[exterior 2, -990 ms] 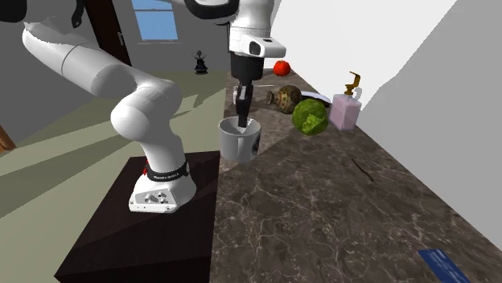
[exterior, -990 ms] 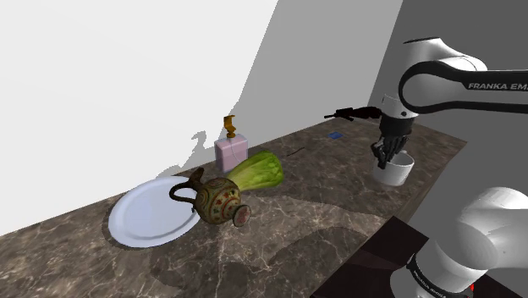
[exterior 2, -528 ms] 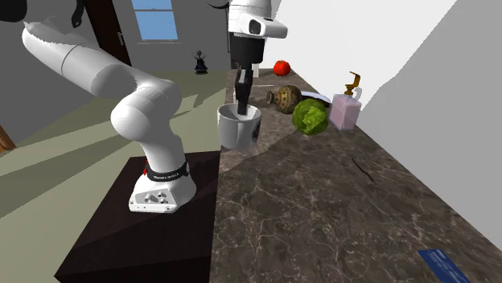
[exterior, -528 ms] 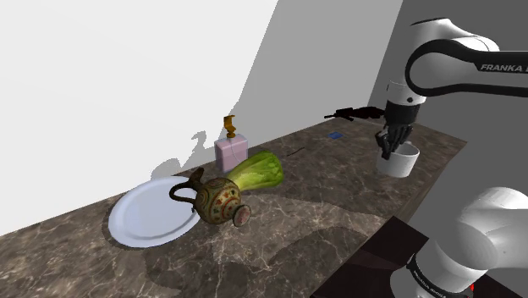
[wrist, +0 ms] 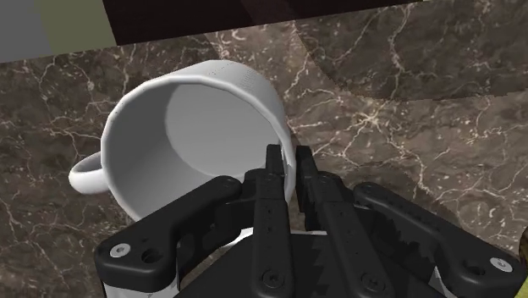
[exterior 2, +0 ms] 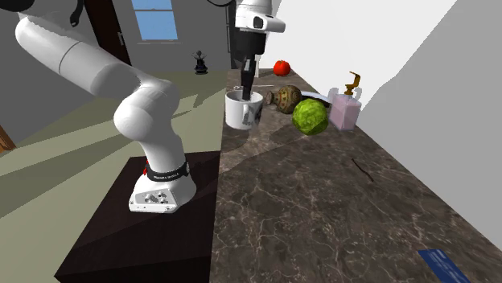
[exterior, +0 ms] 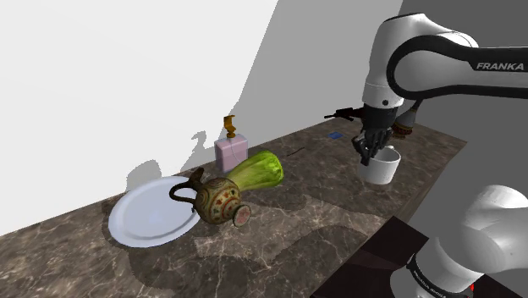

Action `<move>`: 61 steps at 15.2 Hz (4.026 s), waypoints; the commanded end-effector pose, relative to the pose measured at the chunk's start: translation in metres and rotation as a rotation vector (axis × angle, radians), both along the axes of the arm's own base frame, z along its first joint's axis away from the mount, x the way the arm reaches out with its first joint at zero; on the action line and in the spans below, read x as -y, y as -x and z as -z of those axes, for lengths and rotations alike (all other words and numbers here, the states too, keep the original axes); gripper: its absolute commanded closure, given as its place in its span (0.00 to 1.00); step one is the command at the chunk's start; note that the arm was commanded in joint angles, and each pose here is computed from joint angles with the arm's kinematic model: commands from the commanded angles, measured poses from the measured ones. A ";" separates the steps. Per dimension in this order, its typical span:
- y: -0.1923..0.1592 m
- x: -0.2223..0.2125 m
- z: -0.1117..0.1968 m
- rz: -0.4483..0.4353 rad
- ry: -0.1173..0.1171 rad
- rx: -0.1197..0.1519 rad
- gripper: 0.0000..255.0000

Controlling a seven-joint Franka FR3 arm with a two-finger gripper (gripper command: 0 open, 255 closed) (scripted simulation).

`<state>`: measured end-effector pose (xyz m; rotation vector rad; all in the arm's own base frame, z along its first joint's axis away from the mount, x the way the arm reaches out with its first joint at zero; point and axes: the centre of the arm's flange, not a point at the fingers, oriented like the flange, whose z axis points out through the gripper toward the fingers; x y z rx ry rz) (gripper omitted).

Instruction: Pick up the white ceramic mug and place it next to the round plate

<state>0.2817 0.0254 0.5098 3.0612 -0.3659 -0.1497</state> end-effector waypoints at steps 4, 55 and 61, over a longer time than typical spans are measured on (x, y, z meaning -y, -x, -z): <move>-0.017 -0.063 0.001 0.001 -0.001 0.000 1.00; -0.137 -0.538 0.073 0.001 -0.001 0.000 1.00; -0.137 -0.538 0.105 0.001 -0.001 0.000 1.00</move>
